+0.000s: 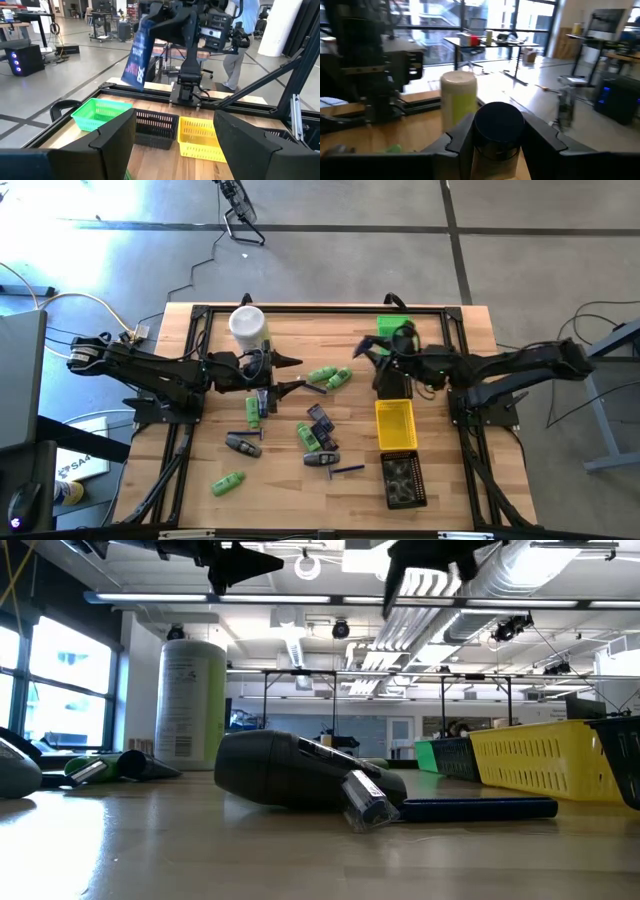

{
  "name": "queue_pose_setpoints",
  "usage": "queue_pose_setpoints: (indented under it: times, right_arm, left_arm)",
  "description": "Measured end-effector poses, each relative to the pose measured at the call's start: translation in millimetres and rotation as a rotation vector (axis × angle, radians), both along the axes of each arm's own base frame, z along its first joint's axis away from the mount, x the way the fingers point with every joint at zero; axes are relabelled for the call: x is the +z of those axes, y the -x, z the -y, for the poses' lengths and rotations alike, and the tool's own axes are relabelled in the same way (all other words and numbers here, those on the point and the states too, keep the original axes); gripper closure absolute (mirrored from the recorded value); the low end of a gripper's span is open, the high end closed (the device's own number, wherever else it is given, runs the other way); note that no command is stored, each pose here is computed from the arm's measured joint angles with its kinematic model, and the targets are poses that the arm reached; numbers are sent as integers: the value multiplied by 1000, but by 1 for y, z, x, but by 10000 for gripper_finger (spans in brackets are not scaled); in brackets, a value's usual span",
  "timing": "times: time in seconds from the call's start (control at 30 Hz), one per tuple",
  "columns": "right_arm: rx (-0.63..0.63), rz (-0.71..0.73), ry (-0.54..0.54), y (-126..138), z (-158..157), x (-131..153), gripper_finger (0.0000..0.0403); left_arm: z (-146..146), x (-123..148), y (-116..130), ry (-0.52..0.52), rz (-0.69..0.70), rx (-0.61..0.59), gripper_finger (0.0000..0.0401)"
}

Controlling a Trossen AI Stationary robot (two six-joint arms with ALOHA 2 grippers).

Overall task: Pick & Place Travel size toiletries
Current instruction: Put the blue shave cream into the green basket

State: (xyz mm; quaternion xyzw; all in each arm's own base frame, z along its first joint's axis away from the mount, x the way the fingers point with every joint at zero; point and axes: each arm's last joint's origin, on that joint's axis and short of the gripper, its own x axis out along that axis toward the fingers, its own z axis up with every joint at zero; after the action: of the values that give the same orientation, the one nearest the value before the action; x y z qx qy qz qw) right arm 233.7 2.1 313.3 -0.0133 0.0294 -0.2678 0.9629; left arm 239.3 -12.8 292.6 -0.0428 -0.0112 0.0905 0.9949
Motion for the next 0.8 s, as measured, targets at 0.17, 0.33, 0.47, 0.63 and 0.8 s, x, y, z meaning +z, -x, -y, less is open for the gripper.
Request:
queue_pose_setpoints:
  times: [0.17,0.33,0.47,0.63,0.8]
  right_arm:
    - [-131,-35,18,24,-5,7,269]
    - [-215,-57,27,38,-3,11,277]
    - [-252,-96,16,39,4,6,274]
    - [-364,-197,-28,34,24,-16,273]
    - [-470,-266,-67,31,47,-41,275]
  left_arm:
    - [0,0,0,0,-2,0,139]
    - [0,-1,0,0,-6,9,139]
    - [0,-1,0,-1,-10,13,139]
    - [0,-1,0,-1,-13,16,139]
    - [0,-1,0,0,-14,16,139]
